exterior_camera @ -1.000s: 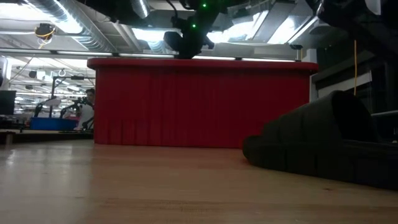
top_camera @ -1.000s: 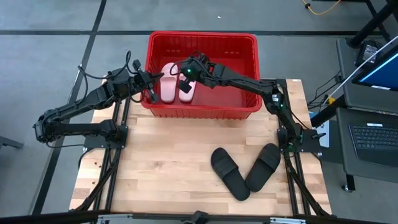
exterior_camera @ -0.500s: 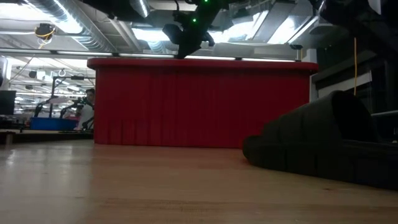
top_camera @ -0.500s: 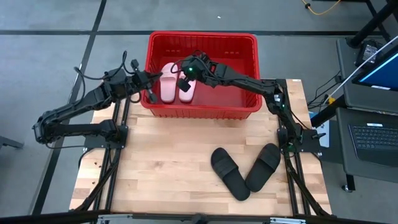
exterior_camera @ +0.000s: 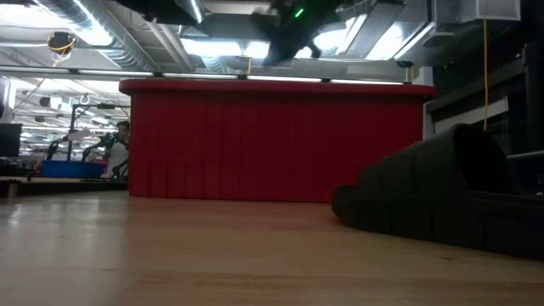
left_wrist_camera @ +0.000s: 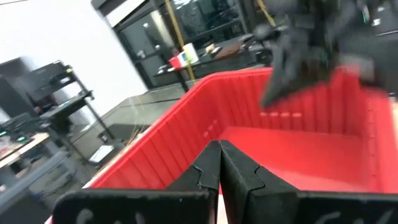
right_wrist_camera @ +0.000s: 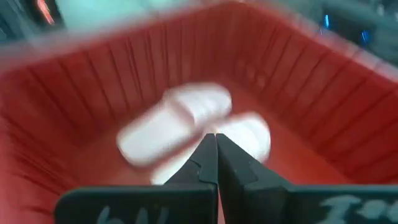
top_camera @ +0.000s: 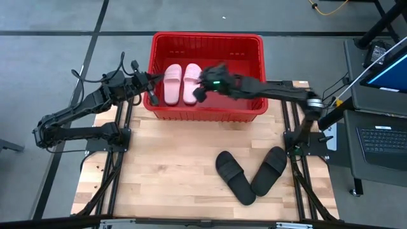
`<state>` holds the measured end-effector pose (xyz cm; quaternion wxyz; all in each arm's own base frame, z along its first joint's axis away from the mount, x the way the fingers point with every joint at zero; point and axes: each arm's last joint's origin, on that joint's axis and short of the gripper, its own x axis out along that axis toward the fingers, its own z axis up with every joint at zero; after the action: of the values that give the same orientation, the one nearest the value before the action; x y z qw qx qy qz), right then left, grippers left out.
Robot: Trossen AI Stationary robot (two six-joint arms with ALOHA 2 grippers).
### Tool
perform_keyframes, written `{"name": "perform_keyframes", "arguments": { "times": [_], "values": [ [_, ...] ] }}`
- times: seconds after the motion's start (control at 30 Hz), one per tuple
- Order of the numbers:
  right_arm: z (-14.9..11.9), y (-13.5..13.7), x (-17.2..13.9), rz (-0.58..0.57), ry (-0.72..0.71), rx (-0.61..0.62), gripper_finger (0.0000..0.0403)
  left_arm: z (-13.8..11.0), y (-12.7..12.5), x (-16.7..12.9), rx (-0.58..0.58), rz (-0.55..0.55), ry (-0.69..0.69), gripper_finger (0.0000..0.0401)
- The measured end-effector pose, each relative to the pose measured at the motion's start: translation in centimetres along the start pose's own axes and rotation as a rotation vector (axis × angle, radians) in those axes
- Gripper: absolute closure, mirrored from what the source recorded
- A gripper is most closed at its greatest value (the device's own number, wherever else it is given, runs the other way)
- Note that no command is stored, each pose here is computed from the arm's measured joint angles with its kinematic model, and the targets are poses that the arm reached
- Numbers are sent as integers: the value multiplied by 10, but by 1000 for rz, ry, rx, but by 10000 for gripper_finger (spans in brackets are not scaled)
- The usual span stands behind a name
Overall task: Pick and place slides into bin
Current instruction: Put the left black slide into the red bin
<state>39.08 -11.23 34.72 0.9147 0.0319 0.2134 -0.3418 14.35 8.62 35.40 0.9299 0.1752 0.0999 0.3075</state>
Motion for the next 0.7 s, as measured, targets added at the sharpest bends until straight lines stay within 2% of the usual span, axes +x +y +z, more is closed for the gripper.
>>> {"name": "perform_keyframes", "arguments": {
  "times": [0.17,0.37,0.53,0.7],
  "values": [
    [-16,-15,-54,108,-149,-35,402,2,-4,4,-9,-134,-66,399],
    [-46,-24,-110,330,-230,-121,402,9,-13,19,-125,-244,-156,399],
    [-59,-33,-156,536,-310,-132,401,15,-36,34,-123,-398,-231,400],
    [-74,-41,-190,689,-353,-153,401,21,-63,42,-160,-551,-275,400]
  ]
}}
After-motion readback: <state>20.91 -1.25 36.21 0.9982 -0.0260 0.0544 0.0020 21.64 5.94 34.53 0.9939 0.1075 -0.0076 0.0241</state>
